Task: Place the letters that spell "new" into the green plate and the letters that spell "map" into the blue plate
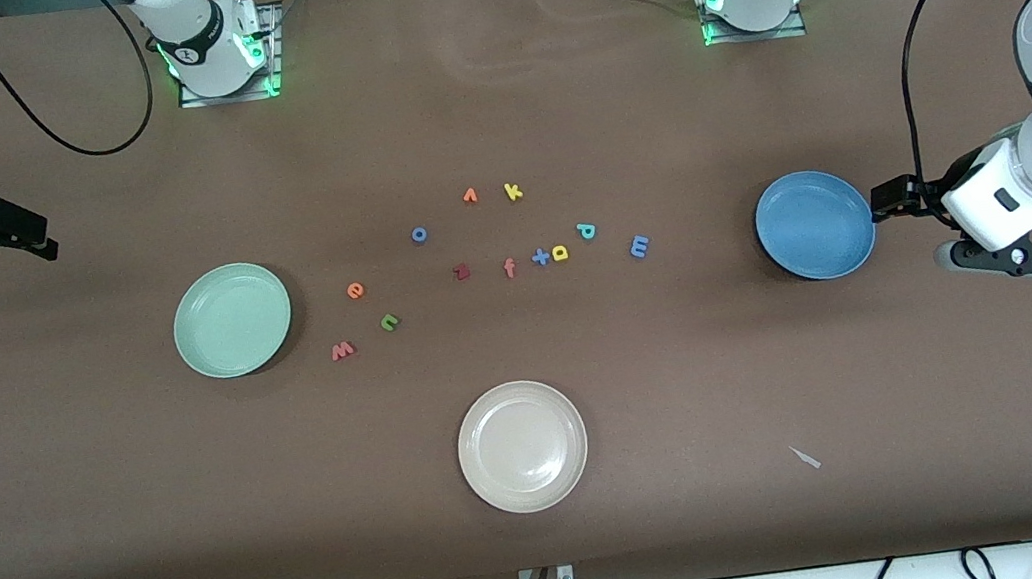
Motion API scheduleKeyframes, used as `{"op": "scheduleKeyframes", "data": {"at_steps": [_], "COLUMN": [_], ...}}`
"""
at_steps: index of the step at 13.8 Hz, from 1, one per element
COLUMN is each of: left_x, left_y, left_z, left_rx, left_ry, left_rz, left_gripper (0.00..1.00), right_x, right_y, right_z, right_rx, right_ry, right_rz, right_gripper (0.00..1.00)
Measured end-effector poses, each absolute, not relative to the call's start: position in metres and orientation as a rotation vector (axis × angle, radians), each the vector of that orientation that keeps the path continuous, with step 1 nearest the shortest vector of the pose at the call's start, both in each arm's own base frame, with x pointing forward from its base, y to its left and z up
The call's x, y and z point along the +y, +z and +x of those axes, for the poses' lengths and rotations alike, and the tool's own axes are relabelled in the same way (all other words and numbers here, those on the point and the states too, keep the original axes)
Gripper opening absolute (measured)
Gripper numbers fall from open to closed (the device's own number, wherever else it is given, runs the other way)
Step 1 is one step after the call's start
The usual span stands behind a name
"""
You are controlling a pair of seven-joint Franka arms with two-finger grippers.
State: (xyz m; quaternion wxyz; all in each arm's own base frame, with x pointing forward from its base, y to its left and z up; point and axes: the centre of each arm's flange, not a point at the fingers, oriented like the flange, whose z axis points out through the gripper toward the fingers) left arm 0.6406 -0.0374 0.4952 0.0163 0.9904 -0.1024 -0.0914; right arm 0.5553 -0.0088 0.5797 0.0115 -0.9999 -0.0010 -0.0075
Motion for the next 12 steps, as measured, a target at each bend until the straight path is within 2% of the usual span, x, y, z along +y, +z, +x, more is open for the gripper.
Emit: {"op": "scheduleKeyframes", "data": {"at_steps": [12], "left_x": [-0.0374], "left_y": [0.4931], "left_z": [0.6400], "left_rx": [-0.320], "left_ry": [-0.293], "left_rz": [3.078], "left_gripper": [1.00], "right_x": [-0.0090], "right_y": [0.5802], "right_z": [0.5551], "right_rx": [0.040], "right_ry": [-0.020], "right_rz": [-3.118], "right_gripper": [1.00]}}
